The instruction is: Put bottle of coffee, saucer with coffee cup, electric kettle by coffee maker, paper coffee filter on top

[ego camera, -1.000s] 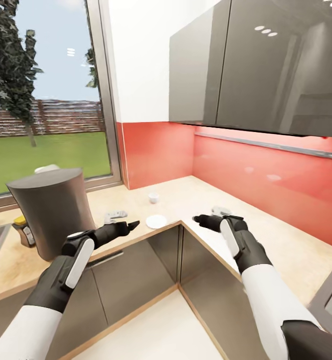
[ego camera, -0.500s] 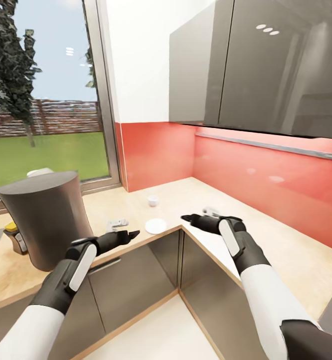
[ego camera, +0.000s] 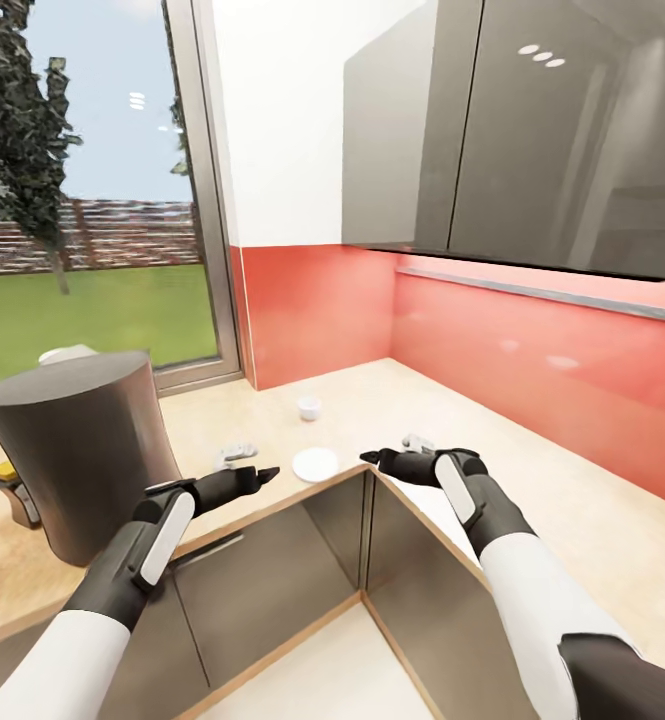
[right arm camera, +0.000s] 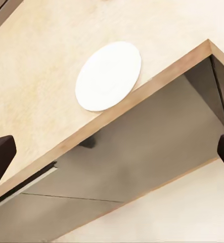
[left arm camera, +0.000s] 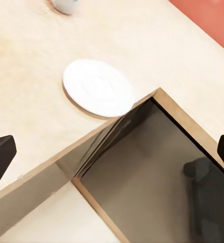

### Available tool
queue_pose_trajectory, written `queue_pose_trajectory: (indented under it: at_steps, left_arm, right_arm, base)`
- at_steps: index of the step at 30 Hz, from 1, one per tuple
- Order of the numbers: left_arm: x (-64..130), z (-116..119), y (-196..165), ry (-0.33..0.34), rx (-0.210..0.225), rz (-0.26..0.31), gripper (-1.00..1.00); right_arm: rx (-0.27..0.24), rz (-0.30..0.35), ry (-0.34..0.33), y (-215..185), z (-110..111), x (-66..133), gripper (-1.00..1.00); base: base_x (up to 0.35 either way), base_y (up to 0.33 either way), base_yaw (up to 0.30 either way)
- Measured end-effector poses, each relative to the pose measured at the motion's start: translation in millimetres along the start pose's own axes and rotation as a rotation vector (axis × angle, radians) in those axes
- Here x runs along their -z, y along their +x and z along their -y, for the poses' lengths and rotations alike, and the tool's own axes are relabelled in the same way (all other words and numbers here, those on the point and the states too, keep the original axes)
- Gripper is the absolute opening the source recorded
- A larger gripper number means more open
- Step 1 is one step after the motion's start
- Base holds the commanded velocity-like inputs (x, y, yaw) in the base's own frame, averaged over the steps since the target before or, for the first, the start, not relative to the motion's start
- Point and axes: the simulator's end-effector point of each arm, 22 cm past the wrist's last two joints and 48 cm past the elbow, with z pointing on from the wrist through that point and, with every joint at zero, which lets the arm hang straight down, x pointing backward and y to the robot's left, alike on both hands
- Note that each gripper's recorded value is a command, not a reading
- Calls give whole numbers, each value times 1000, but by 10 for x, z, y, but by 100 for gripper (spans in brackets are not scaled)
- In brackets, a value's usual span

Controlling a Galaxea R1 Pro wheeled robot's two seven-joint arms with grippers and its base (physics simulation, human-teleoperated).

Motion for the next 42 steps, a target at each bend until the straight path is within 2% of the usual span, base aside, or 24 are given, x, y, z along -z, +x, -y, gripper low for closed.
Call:
queue_pose_trajectory:
  at_steps: [6,18,38,42]
  left_arm:
    - [7,27,-43,21,46,16,100]
    - [-21,10,39,25,76,1,100]
    - [-54,71,58,35,84,-1,100]
    - [-58,82,60,37,85,-1,100]
  right_arm:
    - [-12,-26,10,110,66,-38,100]
    - [-23,-54,11,235,75,-83,100]
    - [-25,-61,-5,271,16,-110,100]
    - [-12,-85,-40,370,-117,-155,100]
  base:
    - [229,47,0]
    - [94,4,0]
    - [119,0,0]
    - [10,0,0]
